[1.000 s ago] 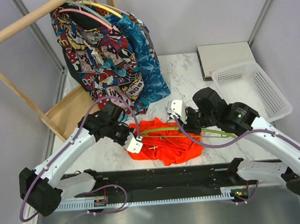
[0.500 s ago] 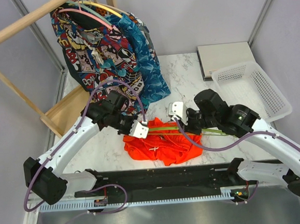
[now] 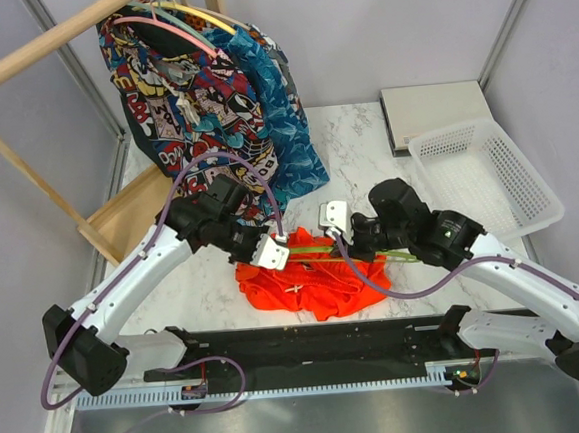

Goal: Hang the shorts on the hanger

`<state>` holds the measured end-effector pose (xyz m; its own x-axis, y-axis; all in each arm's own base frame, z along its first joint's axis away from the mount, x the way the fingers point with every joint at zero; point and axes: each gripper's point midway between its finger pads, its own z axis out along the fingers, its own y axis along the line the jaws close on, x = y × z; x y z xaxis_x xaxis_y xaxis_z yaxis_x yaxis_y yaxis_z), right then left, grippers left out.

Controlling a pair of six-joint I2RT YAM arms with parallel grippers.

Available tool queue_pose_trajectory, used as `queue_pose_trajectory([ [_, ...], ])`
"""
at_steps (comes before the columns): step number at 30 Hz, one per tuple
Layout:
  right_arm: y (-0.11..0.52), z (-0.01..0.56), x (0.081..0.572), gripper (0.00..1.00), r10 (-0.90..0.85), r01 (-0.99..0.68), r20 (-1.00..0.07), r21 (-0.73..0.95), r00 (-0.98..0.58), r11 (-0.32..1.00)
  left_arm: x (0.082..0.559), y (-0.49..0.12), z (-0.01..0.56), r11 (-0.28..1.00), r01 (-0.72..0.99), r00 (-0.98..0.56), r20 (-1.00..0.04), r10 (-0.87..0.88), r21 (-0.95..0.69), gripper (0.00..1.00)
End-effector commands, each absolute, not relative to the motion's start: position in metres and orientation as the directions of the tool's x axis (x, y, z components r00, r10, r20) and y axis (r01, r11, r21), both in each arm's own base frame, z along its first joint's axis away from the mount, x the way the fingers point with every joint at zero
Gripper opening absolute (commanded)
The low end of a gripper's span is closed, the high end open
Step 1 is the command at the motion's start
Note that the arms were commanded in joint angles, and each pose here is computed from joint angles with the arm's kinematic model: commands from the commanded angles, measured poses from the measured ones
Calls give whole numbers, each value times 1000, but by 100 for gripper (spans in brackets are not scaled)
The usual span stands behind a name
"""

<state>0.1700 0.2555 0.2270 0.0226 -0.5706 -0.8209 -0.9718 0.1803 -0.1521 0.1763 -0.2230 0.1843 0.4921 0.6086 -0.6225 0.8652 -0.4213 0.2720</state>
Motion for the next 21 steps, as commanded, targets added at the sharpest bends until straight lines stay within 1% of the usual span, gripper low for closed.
queue_pose_trajectory([
  [1,282,261,168,0,-405,-971,-903,-207,144,118,166,-240,222,-416,843,526,-681,509,340,2],
  [4,284,250,173,0,-412,-971,-903,-197,124,139,157,-243,228,-447,811,572,-674,467,378,2],
  [6,282,242,169,0,-430,-976,-894,-188,123,111,150,-243,225,-472,791,597,-658,458,389,2],
  [7,280,242,165,0,-433,-977,-891,-193,137,88,150,-241,226,-481,770,627,-639,446,419,2],
  [8,277,240,160,0,-433,-974,-883,-222,184,39,150,-238,225,-484,763,637,-627,448,429,2],
  [12,257,242,143,0,-415,-961,-871,-276,261,-25,148,-228,216,-507,726,682,-577,449,465,2],
  [16,272,252,139,0,-350,-969,-904,-241,246,-59,143,-236,219,-510,707,698,-597,394,490,2],
  [19,284,248,138,0,-335,-975,-916,-196,220,-106,145,-242,221,-511,701,705,-595,386,498,2],
  [21,288,242,141,0,-344,-978,-917,-174,203,-113,148,-245,223,-498,709,698,-601,389,500,3],
])
